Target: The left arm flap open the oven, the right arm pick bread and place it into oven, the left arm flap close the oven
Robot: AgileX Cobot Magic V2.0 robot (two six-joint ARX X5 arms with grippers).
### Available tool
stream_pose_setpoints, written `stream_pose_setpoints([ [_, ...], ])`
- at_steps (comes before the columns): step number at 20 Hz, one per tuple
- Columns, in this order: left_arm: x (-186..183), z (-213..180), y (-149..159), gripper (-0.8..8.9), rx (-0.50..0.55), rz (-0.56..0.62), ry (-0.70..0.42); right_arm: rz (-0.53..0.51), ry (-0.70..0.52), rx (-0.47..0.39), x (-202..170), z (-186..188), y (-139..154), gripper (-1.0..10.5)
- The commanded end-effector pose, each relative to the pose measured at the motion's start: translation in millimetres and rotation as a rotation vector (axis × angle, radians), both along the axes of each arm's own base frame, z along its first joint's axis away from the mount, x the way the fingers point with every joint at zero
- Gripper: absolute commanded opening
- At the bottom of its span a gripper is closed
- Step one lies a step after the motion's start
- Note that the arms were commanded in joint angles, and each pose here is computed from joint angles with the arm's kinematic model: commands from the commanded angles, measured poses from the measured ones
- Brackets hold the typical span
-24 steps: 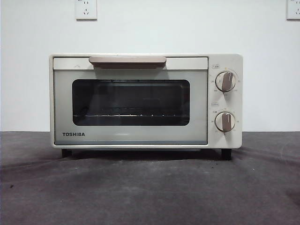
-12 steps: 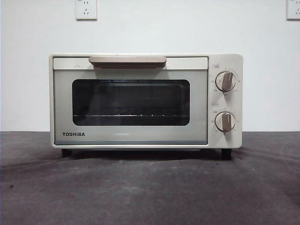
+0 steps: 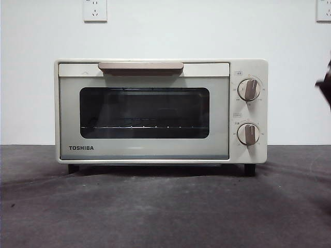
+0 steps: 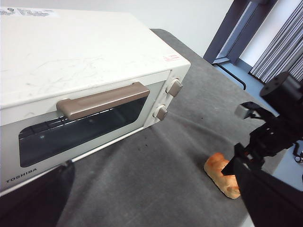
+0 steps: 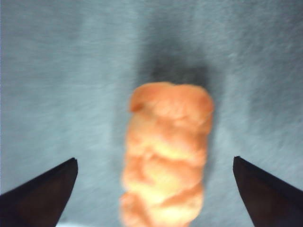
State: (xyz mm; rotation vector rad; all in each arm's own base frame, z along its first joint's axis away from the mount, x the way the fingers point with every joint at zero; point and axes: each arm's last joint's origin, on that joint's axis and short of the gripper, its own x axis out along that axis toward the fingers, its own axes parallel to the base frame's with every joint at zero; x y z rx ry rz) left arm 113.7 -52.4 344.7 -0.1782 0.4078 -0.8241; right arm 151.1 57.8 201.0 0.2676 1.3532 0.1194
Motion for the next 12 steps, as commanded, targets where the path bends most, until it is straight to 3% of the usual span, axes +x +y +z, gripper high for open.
stream_pose_setpoints([
  [1, 0, 7, 0, 5.62, -0.005, -0.006, -0.025, 0.004, 0.0, -0.054, 8, -5, 6, 5.2],
  [4, 0, 7, 0, 5.62, -0.005, -0.005, -0.024, 0.021, 0.015, -0.068, 16, -13, 9, 5.2],
  [12, 0, 7, 0, 5.62, -0.004, -0.003, -0.025, 0.08, 0.058, -0.09, 27, -29, 14, 3.1],
])
